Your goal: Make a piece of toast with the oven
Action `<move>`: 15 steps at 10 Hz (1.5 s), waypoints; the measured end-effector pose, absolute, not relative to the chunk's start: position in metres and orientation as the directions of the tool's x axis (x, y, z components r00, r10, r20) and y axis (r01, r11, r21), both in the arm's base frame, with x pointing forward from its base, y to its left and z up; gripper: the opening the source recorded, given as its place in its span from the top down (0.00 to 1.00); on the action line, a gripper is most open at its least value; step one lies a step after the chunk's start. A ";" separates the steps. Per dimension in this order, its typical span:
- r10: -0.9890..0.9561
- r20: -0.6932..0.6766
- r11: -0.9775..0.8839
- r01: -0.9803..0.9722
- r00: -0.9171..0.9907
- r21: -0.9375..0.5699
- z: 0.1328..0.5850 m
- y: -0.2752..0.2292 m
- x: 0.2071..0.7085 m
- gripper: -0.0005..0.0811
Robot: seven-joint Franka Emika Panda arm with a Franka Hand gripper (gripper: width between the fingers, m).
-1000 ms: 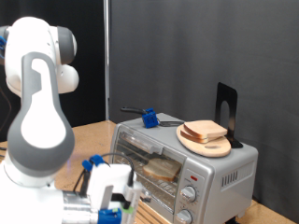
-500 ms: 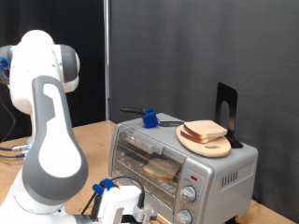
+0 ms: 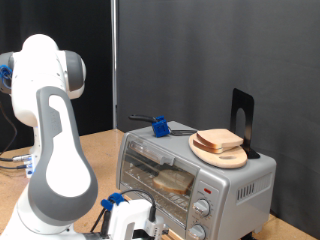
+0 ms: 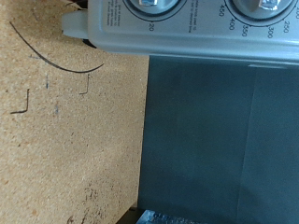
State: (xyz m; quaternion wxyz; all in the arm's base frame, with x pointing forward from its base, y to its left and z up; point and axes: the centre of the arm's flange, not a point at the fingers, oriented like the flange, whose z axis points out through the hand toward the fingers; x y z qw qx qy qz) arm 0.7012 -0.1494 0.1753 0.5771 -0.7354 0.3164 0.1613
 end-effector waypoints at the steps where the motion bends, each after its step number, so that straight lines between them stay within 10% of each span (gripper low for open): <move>1: -0.278 -0.604 -0.136 -0.653 0.747 -0.745 0.173 -0.143 0.702 0.00; 15: -0.237 -0.590 -0.172 -0.631 0.772 -0.756 0.141 -0.048 0.689 0.00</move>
